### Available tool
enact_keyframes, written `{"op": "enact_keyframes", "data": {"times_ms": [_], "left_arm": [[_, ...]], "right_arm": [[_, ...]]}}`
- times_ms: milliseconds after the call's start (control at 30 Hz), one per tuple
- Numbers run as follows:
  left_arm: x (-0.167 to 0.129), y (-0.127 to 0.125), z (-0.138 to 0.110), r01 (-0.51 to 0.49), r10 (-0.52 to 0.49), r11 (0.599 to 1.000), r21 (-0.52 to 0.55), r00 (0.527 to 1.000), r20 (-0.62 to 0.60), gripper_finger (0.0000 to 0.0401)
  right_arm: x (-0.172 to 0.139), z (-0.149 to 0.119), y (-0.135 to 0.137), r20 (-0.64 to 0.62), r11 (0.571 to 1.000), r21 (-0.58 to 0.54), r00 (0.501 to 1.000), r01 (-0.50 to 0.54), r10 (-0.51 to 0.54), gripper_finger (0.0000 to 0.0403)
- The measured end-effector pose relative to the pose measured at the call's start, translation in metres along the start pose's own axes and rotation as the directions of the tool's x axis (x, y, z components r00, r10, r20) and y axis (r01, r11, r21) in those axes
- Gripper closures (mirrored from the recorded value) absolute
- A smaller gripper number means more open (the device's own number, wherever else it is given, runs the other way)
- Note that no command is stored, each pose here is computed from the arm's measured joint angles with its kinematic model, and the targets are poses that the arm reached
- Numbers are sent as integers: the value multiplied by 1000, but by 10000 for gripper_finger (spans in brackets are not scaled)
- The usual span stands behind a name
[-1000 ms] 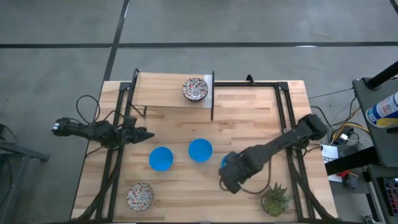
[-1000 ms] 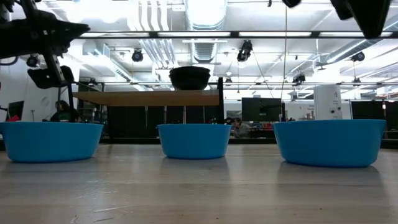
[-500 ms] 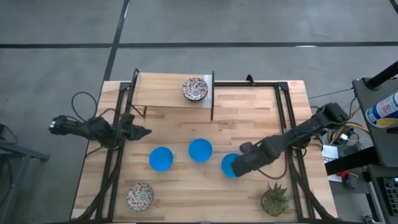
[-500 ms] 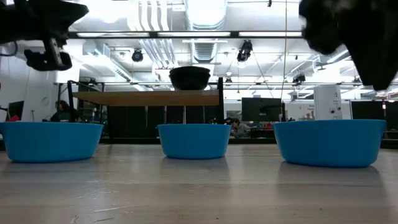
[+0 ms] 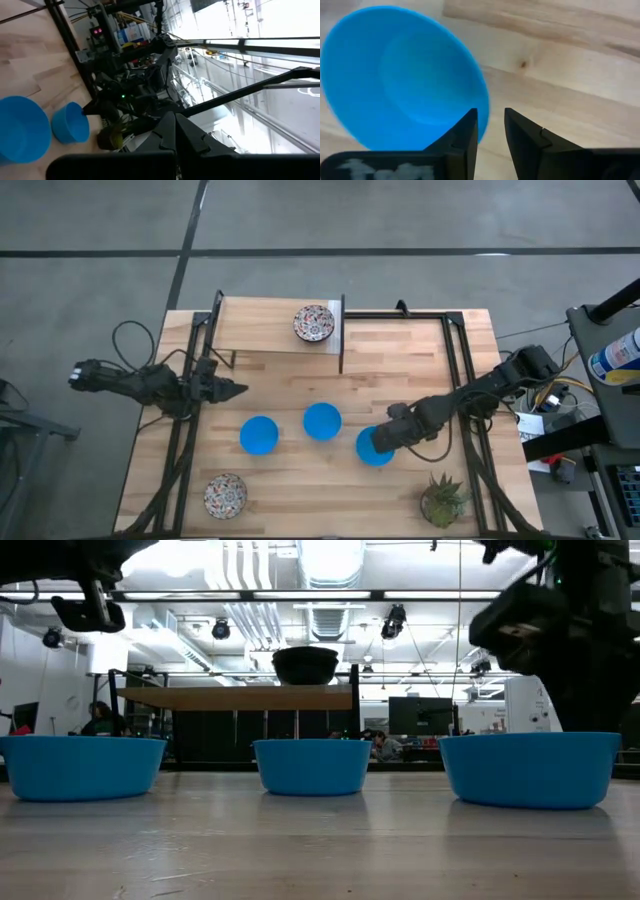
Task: Pick & Place Mini bowls
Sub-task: Put the right blue bowl on the shelf
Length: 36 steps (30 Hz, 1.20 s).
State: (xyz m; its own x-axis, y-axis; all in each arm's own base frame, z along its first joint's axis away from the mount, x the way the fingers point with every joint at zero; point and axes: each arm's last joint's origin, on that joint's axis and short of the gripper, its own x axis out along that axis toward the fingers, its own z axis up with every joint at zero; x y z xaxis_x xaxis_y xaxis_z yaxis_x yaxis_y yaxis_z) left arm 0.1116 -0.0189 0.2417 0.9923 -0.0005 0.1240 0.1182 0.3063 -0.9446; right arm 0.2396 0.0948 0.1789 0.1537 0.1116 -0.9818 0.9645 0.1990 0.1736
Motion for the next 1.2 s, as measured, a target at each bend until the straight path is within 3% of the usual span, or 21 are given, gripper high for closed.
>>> {"op": "enact_keyframes", "data": {"times_ms": [567, 833, 1067, 1200], "left_arm": [[5, 0, -1, -4, 4, 999, -47, 1000, 0, 401], [12, 6, -5, -65, 62, 979, -191, 998, -21, 401], [26, 17, -15, -178, 147, 958, -223, 978, -151, 401], [40, 5, -16, -190, 149, 964, -187, 965, -216, 397]], "right_arm": [[9, 4, 2, 15, 995, -53, 997, -79, 80, 393], [-29, 2, 34, 66, 977, -93, 978, -190, 197, 394], [-65, 19, 66, 116, 969, -160, 971, -191, 210, 394], [-76, 30, 89, 119, 956, -222, 968, -192, 222, 394]]}}
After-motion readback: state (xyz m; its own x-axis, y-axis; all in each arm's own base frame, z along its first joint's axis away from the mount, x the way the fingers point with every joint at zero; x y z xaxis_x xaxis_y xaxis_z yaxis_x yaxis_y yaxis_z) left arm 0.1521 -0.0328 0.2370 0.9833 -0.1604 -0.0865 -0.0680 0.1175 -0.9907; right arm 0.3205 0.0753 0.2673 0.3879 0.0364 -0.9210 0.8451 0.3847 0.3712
